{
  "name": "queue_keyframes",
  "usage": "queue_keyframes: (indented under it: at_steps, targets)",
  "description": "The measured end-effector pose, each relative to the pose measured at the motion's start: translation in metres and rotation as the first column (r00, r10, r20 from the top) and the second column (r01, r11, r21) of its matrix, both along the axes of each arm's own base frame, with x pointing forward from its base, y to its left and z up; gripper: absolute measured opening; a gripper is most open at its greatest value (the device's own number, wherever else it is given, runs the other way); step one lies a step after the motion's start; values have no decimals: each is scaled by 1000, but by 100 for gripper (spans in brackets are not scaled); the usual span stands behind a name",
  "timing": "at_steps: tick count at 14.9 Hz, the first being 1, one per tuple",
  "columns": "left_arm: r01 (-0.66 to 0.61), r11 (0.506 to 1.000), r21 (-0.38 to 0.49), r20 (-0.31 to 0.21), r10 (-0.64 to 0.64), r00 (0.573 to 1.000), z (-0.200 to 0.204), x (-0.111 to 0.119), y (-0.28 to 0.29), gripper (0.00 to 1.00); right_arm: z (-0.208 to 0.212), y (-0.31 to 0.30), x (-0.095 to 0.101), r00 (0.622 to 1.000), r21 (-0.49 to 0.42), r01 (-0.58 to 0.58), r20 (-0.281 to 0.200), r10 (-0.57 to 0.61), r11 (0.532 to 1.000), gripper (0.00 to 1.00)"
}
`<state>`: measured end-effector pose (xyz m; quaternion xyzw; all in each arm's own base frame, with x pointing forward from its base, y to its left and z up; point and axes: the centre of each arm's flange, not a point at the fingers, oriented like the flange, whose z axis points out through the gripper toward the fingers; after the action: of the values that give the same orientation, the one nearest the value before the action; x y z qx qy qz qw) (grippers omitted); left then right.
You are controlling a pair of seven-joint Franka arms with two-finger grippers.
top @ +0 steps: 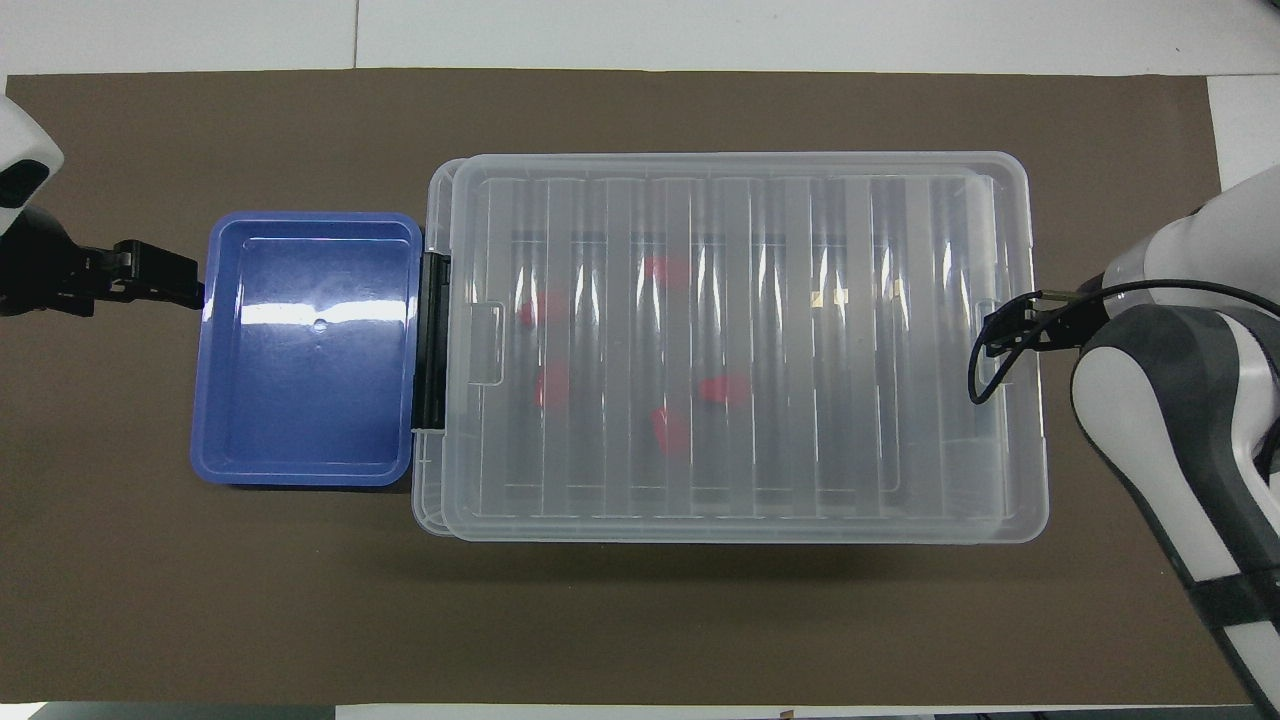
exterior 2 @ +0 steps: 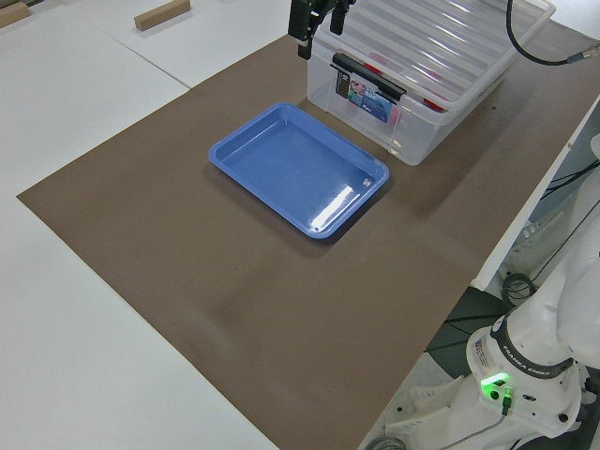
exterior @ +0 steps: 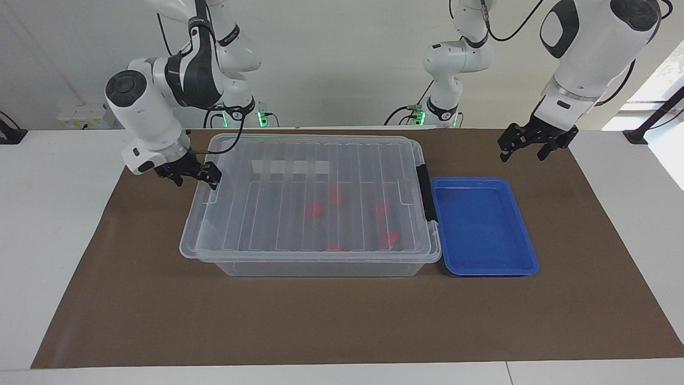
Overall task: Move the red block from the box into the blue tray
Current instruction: 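Push the clear lid away from the blue tray with the right gripper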
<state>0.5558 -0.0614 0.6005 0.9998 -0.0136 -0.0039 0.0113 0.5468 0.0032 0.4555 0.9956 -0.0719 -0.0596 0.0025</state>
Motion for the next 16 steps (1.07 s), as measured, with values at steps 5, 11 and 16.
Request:
queue_keyframes:
  at_steps: [5,11,16]
  targets:
    - [0,1000,0,0,0,1000,0,0,0,100,-2,-21,-2,1000,1,-18,-5,18,1000,100]
    - [0,1000,0,0,0,1000,0,0,0,100,-2,-72,-6,999,16,-50,-3,51,999,100]
    - [17,1000,3,-9,-17,1000,4,-6,-10,100,-2,-97,-10,998,22,-62,-2,62,998,100]
